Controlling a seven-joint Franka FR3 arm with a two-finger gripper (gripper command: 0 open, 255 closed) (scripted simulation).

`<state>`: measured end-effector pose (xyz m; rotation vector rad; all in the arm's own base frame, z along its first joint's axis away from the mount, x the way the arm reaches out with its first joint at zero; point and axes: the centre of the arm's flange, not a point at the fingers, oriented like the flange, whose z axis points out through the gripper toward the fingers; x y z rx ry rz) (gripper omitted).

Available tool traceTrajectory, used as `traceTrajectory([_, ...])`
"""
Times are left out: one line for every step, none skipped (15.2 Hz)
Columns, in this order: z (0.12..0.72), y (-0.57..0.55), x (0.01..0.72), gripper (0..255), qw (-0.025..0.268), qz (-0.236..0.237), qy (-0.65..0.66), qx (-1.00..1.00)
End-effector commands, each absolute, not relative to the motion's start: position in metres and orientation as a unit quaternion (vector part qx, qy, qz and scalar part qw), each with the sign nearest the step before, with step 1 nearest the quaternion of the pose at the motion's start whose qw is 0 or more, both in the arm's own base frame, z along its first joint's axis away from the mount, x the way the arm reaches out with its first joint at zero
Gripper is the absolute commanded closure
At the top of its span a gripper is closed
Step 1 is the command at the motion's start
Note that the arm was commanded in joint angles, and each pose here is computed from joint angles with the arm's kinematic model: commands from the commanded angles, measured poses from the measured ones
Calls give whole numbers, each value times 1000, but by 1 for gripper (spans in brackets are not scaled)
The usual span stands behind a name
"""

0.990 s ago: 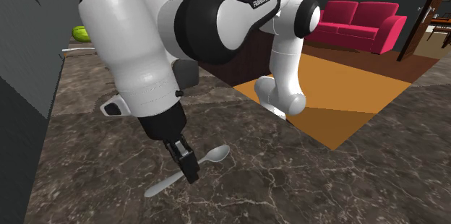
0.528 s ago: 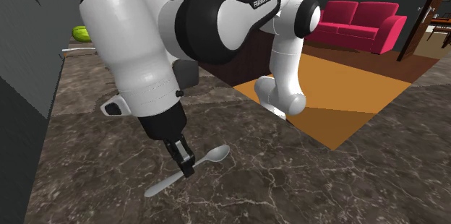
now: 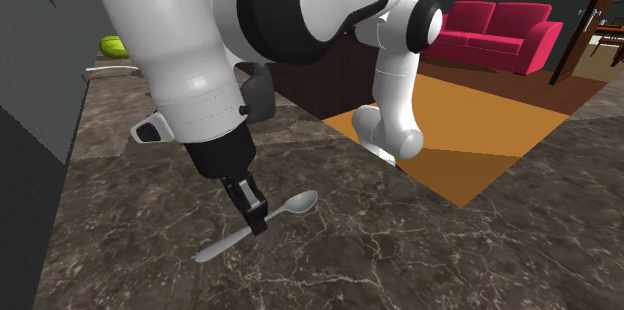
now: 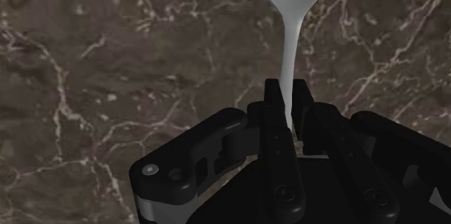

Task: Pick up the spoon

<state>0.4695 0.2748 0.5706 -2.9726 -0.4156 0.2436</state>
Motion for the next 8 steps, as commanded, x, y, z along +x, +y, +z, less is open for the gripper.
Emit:
traceTrajectory([581,275,469,255,65,81,-138,-985])
traceTrajectory([586,275,469,255,65,81,-138,-985])
traceTrajectory([592,275,469,255,65,81,-138,-985])
traceTrajectory([597,275,469,255,65,81,-138,-985])
traceTrajectory([602,275,469,255,65,81,-138,-985])
traceTrajectory([608,275,469,255,65,81,-138,-985])
traceTrajectory([613,275,469,255,65,81,-138,-985])
traceTrajectory([618,275,469,255,65,81,-138,-985])
